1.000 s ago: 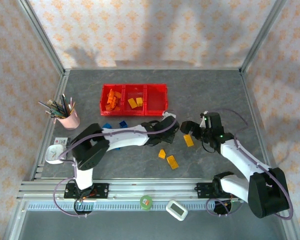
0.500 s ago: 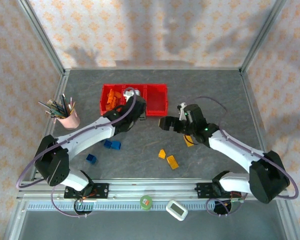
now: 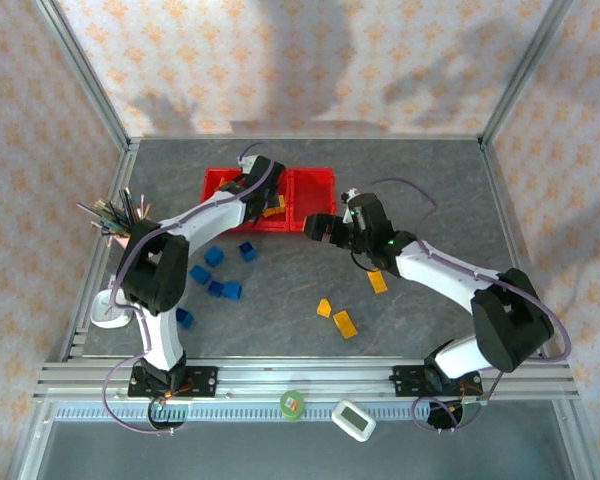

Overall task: Sort the legos into containers by color
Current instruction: Place the lego in the container, then pick up the lego from the middle-left of the table.

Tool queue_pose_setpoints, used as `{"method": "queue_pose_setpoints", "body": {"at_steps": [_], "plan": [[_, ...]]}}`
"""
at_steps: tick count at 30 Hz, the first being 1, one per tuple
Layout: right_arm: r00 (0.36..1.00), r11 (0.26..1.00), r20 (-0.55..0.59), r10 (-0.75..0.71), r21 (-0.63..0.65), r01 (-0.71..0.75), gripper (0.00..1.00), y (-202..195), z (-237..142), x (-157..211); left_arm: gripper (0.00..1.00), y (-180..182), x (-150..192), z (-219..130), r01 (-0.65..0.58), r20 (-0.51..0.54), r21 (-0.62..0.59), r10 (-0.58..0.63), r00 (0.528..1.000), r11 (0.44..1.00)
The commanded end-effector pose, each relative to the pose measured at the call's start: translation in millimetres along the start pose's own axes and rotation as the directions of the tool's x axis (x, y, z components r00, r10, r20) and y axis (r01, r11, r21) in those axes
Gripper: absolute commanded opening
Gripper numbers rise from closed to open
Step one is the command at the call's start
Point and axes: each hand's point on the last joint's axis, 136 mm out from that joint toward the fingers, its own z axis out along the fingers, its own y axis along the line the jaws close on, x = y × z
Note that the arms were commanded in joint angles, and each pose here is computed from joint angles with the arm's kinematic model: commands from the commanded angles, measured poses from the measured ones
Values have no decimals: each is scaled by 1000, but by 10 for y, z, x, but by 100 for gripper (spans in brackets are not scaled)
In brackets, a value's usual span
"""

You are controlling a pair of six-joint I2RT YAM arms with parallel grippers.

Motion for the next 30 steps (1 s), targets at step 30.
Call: {"method": "queue_pose_setpoints", "body": {"at_steps": [30], "plan": [[999, 981, 16, 39, 191, -41, 100, -620, -565, 223, 68, -718, 797, -1304, -10, -107, 378, 55, 993, 926]]}}
